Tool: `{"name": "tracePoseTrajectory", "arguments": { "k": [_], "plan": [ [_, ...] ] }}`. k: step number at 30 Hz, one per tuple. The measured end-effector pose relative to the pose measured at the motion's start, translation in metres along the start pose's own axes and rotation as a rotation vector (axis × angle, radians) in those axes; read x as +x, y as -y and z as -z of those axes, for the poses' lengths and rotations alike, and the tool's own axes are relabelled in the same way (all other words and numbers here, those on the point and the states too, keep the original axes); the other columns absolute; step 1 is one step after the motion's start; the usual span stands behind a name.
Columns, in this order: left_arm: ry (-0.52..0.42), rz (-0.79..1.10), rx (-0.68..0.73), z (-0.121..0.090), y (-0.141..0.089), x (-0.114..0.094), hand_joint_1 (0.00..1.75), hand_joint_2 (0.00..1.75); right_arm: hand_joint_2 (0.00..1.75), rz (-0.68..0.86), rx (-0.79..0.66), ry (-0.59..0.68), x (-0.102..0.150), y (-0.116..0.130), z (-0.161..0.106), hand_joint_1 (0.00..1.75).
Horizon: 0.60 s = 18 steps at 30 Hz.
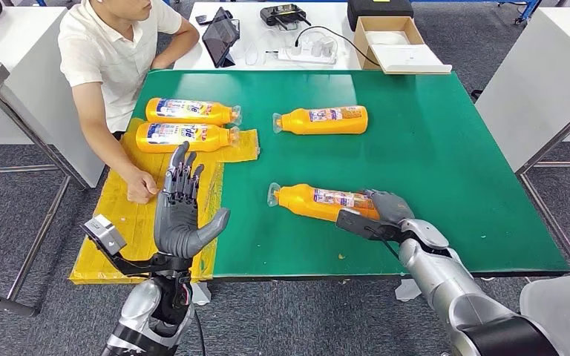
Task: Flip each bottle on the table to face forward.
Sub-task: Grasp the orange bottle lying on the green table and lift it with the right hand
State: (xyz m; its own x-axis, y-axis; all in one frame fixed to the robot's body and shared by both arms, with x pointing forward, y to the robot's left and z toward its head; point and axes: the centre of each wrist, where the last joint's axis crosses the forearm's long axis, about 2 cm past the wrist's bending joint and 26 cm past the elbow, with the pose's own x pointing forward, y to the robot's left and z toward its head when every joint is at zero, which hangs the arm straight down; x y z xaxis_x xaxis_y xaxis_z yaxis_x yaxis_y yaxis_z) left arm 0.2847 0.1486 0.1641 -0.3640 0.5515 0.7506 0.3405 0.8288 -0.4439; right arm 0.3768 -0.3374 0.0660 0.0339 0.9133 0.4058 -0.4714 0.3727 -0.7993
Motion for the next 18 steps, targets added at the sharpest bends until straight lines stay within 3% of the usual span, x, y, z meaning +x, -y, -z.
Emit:
{"name": "tracePoseTrajectory", "arguments": {
  "k": [6,12,18],
  "plan": [
    [-0.056,0.093,0.089,-0.004,-0.004,-0.002,0.00,1.75,1.75,0.177,-0.117,0.165,-0.005,-0.022,-0.008,1.75],
    [-0.097,0.229,0.247,-0.031,-0.001,-0.016,0.00,1.75,1.75,0.428,-0.275,0.281,0.002,-0.063,-0.030,1.75],
    [-0.205,0.099,0.229,-0.062,0.008,-0.027,0.00,1.75,1.75,0.540,-0.347,0.398,0.019,-0.078,-0.050,1.75]
  ]
}}
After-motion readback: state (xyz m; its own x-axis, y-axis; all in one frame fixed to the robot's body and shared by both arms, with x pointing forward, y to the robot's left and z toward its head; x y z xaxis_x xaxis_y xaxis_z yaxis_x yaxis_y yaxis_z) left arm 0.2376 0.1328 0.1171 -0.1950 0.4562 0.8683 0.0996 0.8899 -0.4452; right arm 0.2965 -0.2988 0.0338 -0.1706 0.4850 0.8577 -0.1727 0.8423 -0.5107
